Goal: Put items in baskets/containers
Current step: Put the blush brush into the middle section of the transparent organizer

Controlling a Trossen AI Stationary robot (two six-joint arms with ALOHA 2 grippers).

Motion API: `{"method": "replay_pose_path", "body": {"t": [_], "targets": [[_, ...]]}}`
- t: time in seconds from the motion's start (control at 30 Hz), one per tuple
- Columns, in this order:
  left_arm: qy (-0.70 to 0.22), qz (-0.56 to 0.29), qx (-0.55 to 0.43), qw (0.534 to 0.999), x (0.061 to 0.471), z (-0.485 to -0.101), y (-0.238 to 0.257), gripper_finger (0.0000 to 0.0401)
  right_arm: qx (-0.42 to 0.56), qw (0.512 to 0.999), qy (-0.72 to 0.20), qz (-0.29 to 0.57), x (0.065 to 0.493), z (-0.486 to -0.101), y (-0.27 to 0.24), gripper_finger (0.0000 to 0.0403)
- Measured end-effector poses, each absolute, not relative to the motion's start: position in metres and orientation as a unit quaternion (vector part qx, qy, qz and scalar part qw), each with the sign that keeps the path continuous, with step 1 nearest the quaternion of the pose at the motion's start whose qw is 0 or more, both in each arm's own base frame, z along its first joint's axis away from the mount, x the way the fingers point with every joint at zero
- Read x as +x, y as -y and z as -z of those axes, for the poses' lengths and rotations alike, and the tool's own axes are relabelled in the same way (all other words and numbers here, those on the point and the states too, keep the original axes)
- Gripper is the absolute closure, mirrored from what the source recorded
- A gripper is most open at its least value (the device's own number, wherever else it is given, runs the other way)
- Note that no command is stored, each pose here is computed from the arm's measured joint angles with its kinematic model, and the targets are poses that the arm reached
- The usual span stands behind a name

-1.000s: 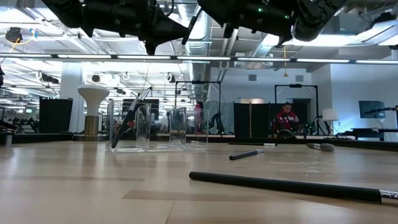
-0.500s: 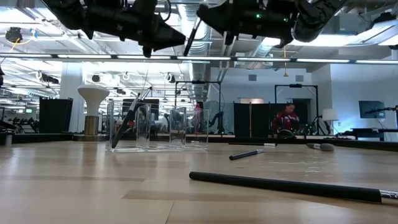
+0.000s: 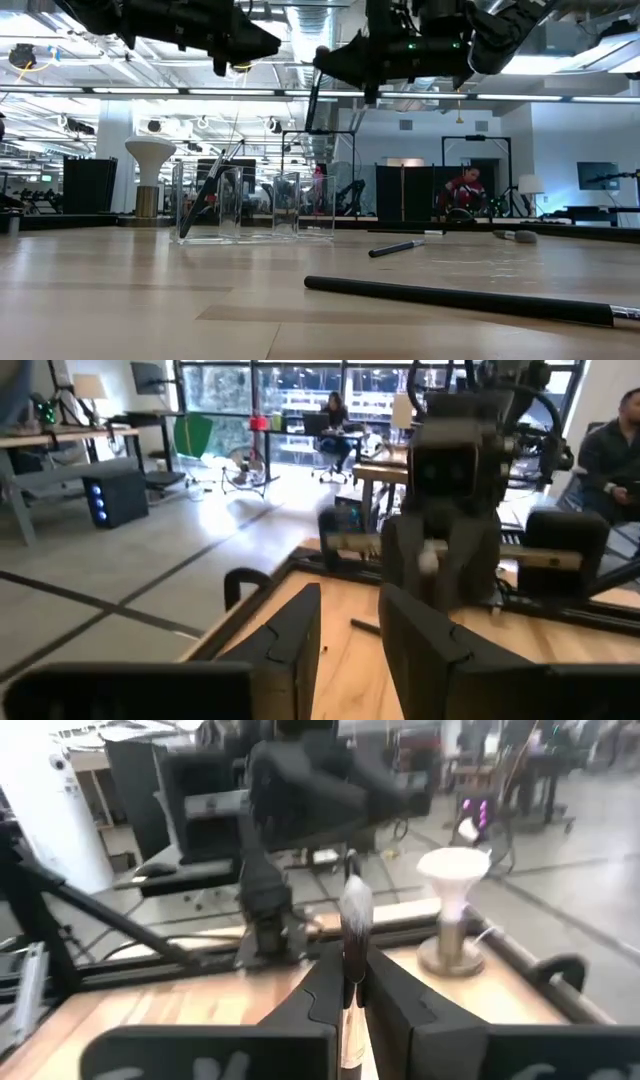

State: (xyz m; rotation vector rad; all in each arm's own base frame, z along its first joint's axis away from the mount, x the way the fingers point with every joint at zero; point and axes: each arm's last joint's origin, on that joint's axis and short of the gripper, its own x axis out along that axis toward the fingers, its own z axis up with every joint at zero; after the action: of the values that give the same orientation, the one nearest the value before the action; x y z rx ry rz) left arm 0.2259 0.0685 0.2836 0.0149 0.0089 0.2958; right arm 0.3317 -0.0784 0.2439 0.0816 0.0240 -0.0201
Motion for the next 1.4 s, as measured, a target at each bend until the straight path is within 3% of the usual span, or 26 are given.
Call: {"method": "replay_pose_path", "body": {"t": [0.4,0.57,0.77,0.93,1.23,1.4], "targets": [[-0.063,-0.135,0.003,0.989,0.228,-0.271,-0.064,0.0301,0.124,0.991,-0.048,0.008,0.352,-0.214,0.064,0.0383],[-0.054,-0.131,0.005,0.990,0.223,-0.277,-0.061,0.0301,0.136,0.989,-0.056,-0.002,0.367,-0.207,0.053,0.0394],[-0.029,-0.121,0.008,0.992,0.207,-0.286,-0.053,0.0301,0.141,0.989,-0.044,0.019,0.369,-0.213,0.046,0.0376],[0.002,-0.120,0.012,0.993,0.188,-0.290,-0.047,0.0301,0.144,0.988,-0.040,0.033,0.371,-0.211,0.039,0.0392],[0.049,-0.097,0.003,0.994,0.175,-0.296,-0.036,0.0301,0.182,0.981,-0.039,0.048,0.383,-0.181,0.036,0.0371],[0.052,-0.074,0.002,0.996,0.177,-0.296,-0.028,0.0301,0.184,0.980,-0.052,0.060,0.386,-0.166,0.036,0.0390]]}}
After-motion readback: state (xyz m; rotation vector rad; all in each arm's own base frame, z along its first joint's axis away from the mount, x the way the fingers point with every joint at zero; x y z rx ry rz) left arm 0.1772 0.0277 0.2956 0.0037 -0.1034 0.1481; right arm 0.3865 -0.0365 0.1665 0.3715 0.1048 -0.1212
